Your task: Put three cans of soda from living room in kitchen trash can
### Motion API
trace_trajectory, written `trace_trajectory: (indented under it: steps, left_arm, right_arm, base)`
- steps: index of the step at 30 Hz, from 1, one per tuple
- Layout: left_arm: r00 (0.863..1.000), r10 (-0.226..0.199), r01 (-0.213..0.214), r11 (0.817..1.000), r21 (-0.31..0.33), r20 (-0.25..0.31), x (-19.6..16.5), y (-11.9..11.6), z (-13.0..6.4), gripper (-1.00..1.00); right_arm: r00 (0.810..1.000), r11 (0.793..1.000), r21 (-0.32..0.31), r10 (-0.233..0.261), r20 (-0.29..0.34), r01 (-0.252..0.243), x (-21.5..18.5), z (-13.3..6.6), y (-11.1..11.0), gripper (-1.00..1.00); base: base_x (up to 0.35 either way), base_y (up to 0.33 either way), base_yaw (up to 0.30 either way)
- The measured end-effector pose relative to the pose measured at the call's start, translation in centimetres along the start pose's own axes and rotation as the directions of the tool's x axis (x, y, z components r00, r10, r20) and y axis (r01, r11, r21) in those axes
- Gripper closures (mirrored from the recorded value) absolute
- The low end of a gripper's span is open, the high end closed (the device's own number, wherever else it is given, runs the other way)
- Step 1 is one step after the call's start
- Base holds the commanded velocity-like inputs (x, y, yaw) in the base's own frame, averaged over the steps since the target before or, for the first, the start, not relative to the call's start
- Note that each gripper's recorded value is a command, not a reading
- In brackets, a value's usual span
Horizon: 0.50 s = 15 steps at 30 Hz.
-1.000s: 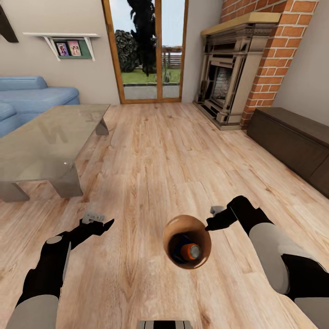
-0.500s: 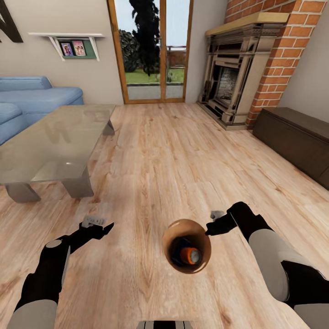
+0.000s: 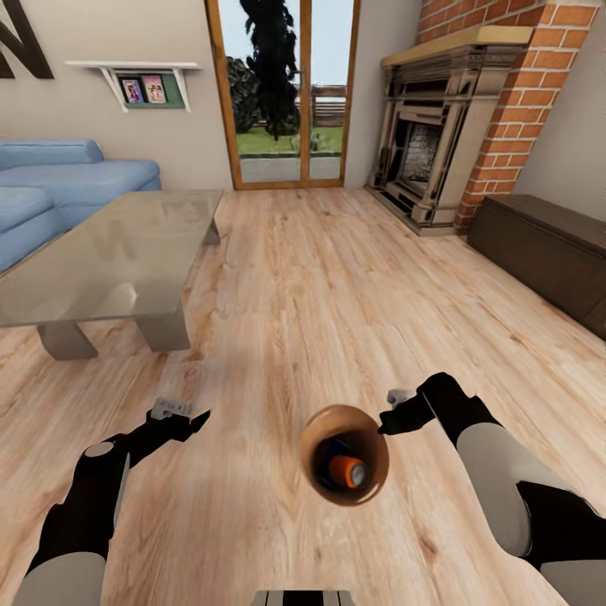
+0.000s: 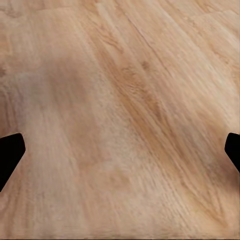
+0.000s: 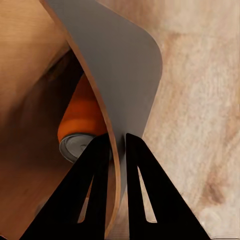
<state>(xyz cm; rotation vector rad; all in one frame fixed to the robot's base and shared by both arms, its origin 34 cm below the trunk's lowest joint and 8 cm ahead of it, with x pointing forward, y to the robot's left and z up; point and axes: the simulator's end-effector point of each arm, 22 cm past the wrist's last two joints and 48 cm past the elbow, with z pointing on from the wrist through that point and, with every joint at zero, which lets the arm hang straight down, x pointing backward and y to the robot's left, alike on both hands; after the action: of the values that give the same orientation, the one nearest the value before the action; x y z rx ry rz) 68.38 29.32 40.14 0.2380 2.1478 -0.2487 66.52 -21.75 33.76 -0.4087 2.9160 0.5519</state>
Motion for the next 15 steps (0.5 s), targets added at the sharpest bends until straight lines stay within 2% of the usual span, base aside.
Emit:
trace_trajectory:
  steps: [7, 15]
  left_arm:
    - [1.000, -0.003, 0.003, 1.000, -0.001, -0.004, 0.2, 0.0, 0.0, -1.00]
    - [1.000, -0.010, 0.010, 1.000, 0.003, -0.012, 0.6, -0.1, 0.2, -1.00]
  right_arm:
    - [1.000, 1.000, -0.004, 0.001, -0.002, -0.001, 0.1, 0.1, 0.2, 1.00]
    - [1.000, 1.000, -0.018, 0.000, -0.002, 0.000, -0.1, 0.4, 1.0, 1.00]
  base:
    - [-0.183, 0.237, 0.000]
    - [-0.028, 0.275, 0.000]
